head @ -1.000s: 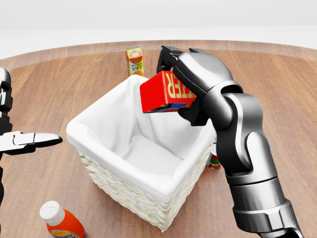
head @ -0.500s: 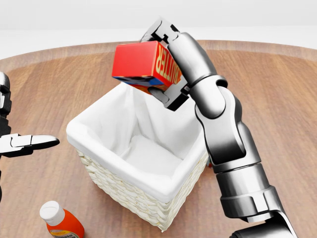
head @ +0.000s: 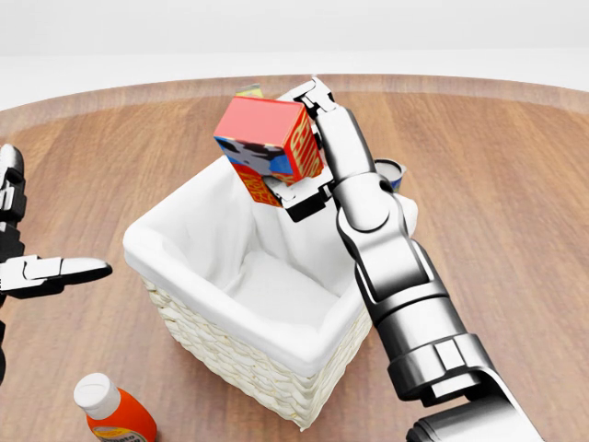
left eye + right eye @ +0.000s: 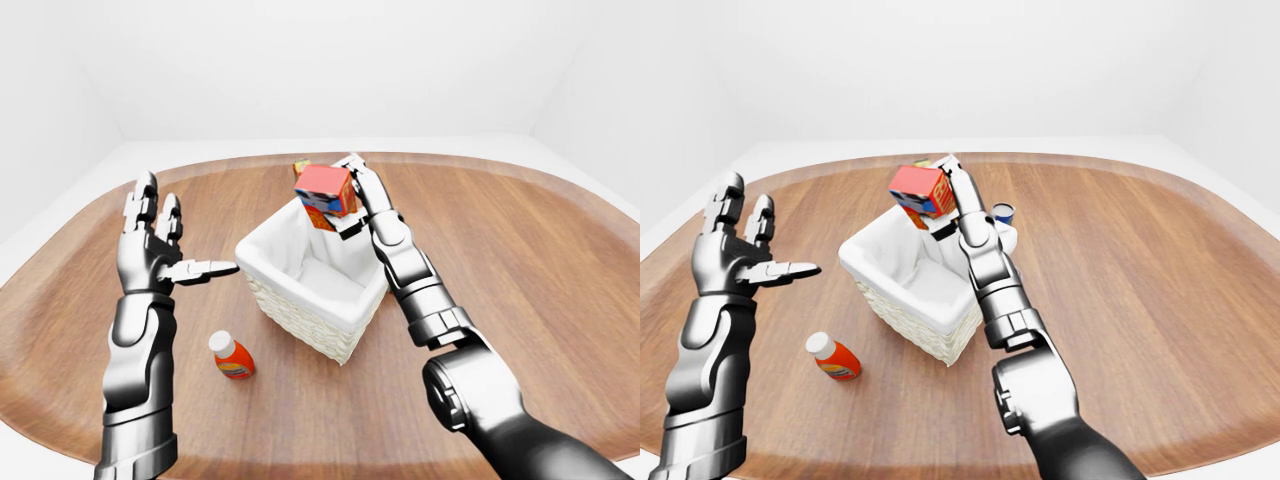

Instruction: Pick up the butter and put it in the basket.

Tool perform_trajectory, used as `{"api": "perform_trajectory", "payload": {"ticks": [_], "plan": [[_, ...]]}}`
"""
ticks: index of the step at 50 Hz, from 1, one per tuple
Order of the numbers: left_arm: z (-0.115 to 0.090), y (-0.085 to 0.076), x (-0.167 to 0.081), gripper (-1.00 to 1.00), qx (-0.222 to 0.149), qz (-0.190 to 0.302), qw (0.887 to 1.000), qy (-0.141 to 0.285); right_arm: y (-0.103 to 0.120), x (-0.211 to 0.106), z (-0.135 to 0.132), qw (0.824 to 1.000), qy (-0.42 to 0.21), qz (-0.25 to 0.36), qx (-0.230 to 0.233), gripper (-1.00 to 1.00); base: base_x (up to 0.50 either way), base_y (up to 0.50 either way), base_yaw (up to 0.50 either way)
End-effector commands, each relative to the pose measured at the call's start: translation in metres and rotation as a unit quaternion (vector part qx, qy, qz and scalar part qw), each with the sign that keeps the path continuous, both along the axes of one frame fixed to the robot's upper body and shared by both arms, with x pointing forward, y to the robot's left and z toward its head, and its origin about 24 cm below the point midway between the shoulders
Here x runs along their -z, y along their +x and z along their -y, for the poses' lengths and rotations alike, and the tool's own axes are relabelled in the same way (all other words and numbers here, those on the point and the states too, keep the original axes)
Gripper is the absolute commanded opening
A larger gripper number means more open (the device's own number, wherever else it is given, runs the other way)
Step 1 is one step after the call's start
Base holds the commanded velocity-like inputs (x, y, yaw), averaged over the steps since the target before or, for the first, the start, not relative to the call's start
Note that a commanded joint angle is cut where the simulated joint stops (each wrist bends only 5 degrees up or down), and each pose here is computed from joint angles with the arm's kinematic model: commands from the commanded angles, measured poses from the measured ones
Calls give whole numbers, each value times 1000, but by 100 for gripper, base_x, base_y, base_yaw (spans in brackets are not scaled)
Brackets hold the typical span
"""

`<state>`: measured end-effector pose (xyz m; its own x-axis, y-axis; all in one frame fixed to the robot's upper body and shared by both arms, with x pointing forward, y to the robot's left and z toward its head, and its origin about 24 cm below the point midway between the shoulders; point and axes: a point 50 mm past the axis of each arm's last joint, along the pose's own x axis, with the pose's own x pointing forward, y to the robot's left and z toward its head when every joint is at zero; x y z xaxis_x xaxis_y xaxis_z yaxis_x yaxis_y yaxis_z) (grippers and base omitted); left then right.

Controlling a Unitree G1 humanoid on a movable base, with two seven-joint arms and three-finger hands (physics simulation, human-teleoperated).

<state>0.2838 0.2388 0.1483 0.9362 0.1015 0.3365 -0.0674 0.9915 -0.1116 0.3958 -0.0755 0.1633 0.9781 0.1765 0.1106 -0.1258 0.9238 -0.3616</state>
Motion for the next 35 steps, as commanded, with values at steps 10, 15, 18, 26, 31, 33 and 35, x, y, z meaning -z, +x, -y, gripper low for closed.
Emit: {"api": "perform_trajectory", "payload": {"ticks": [10,15,18,26,31,33,35], "plan": [[3,0,8,100,5,-14,1000,3,3,27,-11,997,17,-61,36,-100,0,0,0],[3,1,9,100,5,-17,1000,3,3,32,-16,997,12,-72,37,-100,0,0,0],[3,0,8,100,5,-15,1000,3,2,33,-17,997,10,-73,37,-100,0,0,0],[3,0,9,100,6,-16,1000,3,1,39,-19,996,2,-84,37,-100,0,0,0],[3,0,9,100,6,-16,1000,3,2,47,-20,994,-5,-102,42,-100,0,0,0],[3,0,9,100,6,-17,1000,3,1,49,-21,993,-10,-107,42,-100,0,0,0],[3,0,9,100,6,-18,1000,3,1,51,-21,993,-11,-111,43,-100,0,0,0]]}}
